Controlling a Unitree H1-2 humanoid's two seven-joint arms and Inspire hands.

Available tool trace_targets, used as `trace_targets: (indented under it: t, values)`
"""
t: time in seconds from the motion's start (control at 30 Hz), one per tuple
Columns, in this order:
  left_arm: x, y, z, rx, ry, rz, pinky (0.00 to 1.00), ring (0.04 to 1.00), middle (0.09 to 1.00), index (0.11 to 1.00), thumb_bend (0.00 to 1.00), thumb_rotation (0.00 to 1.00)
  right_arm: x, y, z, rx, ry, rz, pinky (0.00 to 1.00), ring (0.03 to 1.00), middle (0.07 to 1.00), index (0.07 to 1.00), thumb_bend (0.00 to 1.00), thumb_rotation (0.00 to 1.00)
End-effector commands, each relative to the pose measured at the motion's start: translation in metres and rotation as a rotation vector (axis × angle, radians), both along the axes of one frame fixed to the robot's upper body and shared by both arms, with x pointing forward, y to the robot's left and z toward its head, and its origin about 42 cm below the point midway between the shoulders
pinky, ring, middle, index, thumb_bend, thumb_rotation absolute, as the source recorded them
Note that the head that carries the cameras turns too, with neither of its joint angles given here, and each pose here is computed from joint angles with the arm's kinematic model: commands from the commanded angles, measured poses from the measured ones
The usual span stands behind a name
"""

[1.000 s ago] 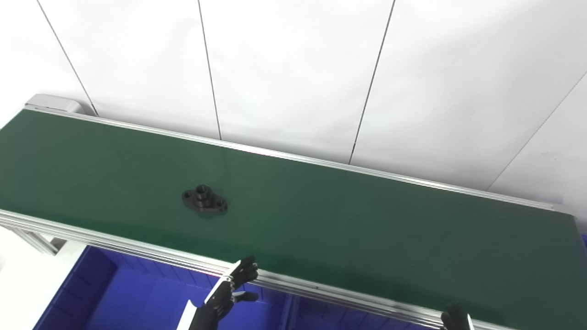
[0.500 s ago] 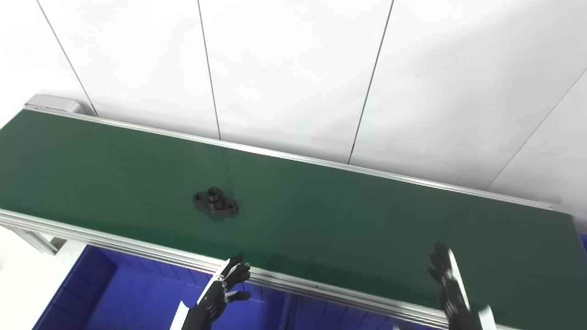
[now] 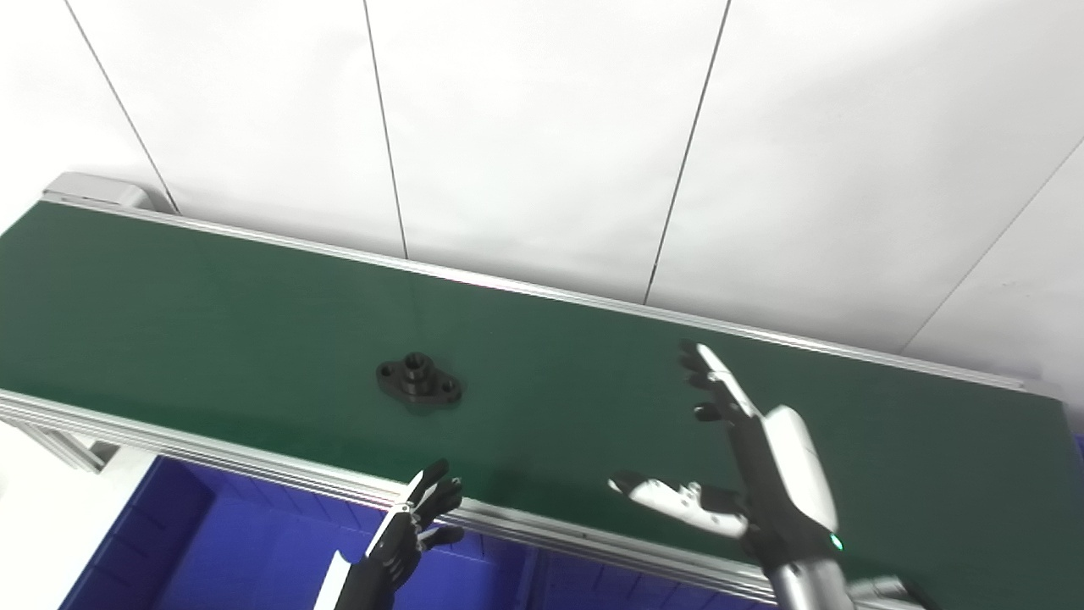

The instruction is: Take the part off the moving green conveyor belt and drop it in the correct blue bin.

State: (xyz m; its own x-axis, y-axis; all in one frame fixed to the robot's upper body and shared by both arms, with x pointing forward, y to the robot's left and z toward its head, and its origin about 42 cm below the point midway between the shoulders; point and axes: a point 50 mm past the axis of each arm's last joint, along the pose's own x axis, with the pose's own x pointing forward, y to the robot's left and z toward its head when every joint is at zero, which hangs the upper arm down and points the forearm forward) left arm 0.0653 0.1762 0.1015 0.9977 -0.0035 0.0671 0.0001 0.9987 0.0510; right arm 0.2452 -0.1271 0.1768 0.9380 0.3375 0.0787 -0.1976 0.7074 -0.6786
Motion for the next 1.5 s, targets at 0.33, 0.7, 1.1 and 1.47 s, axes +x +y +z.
trace_targets:
  t: [0.33, 0.7, 1.1, 1.47]
  values:
    - [0.000, -0.014, 0.007, -0.026, -0.045, 0.001, 0.74, 0.859, 0.869, 0.925, 0.92, 0.78, 0.054, 0.051, -0.004, -0.129, -0.092, 0.023, 0.66, 0.778, 0.813, 0.845, 0.93, 0.52]
    - [-0.002, -0.025, 0.010, -0.033, -0.057, -0.004, 0.70, 0.829, 0.840, 0.905, 0.93, 0.78, 0.086, 0.100, -0.013, -0.224, -0.135, 0.070, 0.64, 0.735, 0.781, 0.837, 0.93, 0.50]
    - [-0.001, -0.039, 0.013, -0.051, -0.067, -0.009, 0.70, 0.828, 0.840, 0.901, 0.91, 0.76, 0.098, 0.136, -0.018, -0.272, -0.122, 0.135, 0.59, 0.726, 0.785, 0.844, 0.92, 0.51]
    - [-0.005, -0.048, 0.018, -0.059, -0.074, 0.000, 0.70, 0.827, 0.837, 0.893, 0.91, 0.76, 0.098, 0.150, -0.038, -0.326, -0.090, 0.187, 0.56, 0.686, 0.745, 0.825, 0.91, 0.50]
